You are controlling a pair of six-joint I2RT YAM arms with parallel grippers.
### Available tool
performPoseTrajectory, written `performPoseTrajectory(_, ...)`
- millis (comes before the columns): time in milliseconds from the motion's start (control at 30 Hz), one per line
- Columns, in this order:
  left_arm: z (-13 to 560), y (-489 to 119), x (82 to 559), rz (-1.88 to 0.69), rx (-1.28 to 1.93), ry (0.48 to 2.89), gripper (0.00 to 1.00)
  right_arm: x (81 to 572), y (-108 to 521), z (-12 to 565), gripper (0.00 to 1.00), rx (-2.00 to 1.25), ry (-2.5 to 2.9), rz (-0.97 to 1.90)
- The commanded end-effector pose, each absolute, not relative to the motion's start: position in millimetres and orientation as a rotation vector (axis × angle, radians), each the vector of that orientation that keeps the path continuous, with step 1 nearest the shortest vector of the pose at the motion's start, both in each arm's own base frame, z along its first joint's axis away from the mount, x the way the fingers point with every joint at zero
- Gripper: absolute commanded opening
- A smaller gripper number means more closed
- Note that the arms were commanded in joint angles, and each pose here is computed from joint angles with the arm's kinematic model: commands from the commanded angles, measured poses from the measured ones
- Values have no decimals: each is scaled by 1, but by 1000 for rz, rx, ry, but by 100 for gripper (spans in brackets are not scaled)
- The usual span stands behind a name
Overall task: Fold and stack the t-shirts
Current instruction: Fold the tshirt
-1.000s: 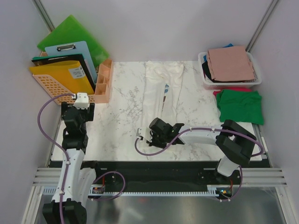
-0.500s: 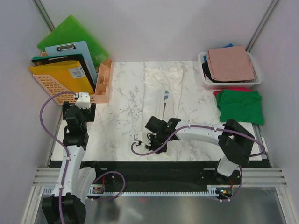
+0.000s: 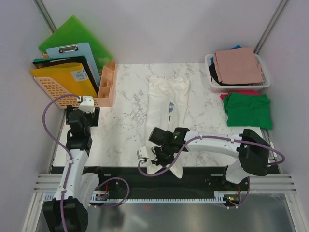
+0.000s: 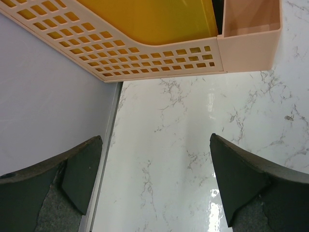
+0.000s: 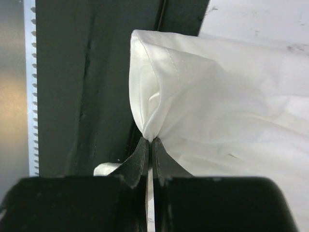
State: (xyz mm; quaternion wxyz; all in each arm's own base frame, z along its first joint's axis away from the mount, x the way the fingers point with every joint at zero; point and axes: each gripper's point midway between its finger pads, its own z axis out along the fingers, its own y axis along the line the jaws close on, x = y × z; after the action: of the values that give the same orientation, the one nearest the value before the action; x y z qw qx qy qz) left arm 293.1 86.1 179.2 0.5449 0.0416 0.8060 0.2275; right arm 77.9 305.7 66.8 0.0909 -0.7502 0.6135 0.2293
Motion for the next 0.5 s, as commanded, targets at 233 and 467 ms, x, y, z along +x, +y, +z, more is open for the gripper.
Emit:
performPoseTrajectory(233, 171, 82, 299, 492, 89, 1913, 100, 154, 324, 124, 0, -2126, 1673, 533)
performPoseTrajectory(467, 169, 81, 294, 510, 123, 1913, 100, 225, 312, 128, 0, -2055, 1717, 446)
